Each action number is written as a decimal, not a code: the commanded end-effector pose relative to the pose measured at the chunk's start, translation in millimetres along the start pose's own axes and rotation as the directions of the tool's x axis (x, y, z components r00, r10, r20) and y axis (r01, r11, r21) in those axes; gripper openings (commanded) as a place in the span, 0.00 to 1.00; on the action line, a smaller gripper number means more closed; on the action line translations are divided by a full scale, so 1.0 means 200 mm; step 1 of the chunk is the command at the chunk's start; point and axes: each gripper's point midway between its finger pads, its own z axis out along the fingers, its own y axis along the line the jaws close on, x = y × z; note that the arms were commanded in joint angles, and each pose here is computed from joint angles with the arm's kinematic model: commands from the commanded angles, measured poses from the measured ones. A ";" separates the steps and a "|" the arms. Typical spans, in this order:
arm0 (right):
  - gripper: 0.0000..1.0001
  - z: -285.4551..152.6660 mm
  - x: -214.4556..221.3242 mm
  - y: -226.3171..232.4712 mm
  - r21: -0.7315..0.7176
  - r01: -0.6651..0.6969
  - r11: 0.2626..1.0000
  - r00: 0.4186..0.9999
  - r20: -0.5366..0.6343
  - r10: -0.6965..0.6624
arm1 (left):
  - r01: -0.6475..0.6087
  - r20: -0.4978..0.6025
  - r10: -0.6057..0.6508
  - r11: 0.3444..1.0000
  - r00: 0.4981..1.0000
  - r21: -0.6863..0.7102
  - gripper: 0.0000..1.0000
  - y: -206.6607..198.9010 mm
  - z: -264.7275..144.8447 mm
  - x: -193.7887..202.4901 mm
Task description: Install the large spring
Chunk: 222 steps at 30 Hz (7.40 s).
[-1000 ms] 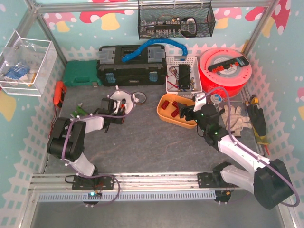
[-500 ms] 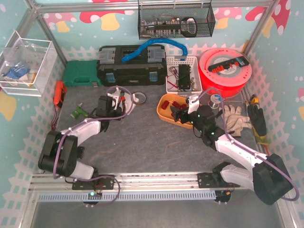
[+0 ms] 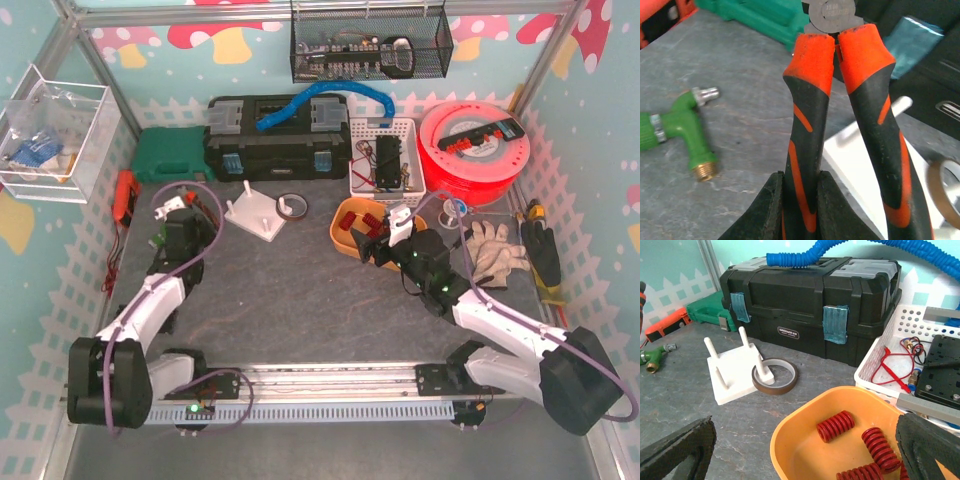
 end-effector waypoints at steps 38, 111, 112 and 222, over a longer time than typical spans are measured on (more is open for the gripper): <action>0.98 -0.03 -0.05 -0.03 0.064 0.040 0.997 0.999 0.028 -0.042 | 0.149 -0.360 -0.253 0.945 0.898 -0.292 0.41 0.36 0.60 0.32; 0.99 -0.05 -0.04 -0.05 0.128 0.028 0.991 0.998 0.051 -0.035 | -0.633 -0.241 0.796 0.592 0.555 0.498 0.33 -1.14 0.64 0.64; 0.99 -0.05 -0.04 -0.05 0.129 0.029 0.991 0.998 0.051 -0.036 | -0.634 -0.243 0.797 0.592 0.553 0.498 0.32 -1.14 0.65 0.65; 0.98 -0.02 -0.06 0.27 -0.149 0.136 0.979 0.989 0.087 -0.124 | 0.383 -0.033 -0.408 0.880 0.912 -0.281 0.00 0.34 0.04 0.33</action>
